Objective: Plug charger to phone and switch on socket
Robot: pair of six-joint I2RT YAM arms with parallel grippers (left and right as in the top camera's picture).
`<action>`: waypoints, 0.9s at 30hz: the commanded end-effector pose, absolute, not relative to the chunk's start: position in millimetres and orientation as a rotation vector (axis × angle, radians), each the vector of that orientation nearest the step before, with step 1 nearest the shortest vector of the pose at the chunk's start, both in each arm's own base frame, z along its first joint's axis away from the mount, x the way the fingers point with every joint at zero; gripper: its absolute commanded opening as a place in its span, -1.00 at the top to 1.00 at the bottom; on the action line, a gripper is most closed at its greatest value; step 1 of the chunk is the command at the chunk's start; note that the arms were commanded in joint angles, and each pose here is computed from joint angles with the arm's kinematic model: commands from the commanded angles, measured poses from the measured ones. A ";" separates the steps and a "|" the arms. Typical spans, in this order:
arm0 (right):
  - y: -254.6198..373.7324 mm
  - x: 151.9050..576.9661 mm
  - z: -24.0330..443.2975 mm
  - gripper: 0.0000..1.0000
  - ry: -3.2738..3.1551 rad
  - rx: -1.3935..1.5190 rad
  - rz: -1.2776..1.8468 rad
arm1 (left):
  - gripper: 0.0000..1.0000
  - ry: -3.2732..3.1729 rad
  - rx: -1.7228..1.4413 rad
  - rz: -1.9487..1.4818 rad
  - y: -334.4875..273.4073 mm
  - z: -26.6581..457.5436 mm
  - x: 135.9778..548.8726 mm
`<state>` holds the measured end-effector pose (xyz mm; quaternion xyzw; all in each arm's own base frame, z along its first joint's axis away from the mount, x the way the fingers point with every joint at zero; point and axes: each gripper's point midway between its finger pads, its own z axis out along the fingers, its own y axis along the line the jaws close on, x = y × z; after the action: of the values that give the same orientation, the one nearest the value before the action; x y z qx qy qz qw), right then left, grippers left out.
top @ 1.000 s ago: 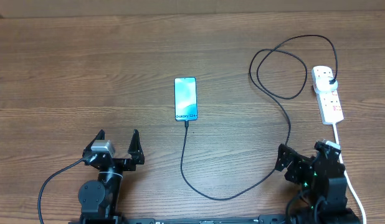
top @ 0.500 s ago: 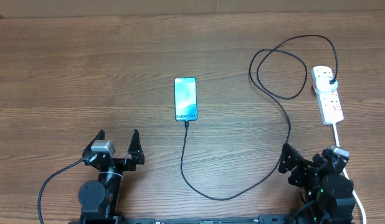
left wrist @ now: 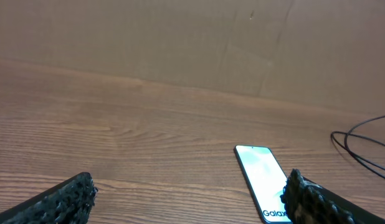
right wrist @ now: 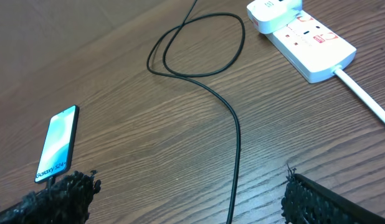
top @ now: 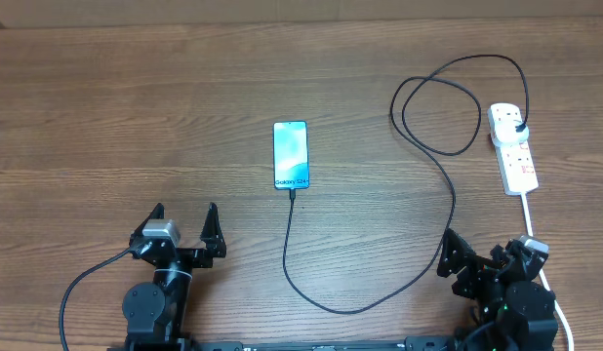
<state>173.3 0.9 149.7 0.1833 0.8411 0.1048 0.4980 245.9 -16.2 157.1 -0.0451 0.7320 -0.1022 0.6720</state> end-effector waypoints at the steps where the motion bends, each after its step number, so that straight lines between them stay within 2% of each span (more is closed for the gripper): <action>1: 2.3 173.8 148.1 -0.99 2.033 0.433 0.259 | -0.99 1.643 -0.113 -0.217 -12.9 157.0 245.8; 21: 1.3 174.4 149.2 -0.99 2.027 0.431 0.251 | -0.99 1.643 -0.113 -0.217 -12.9 157.0 245.8; 24: -3.5 181.2 163.1 -1.00 1.958 0.442 0.237 | -0.99 1.643 -0.113 -0.217 -12.9 157.0 245.8; 27: -5.5 193.7 197.0 -1.00 1.813 0.411 0.241 | -0.99 1.643 -0.113 -0.217 -12.9 157.1 245.8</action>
<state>187.4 -1.0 176.8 0.1832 0.8063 0.1130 0.5510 245.9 -16.2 157.1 -0.0451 0.7320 -0.1022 0.6720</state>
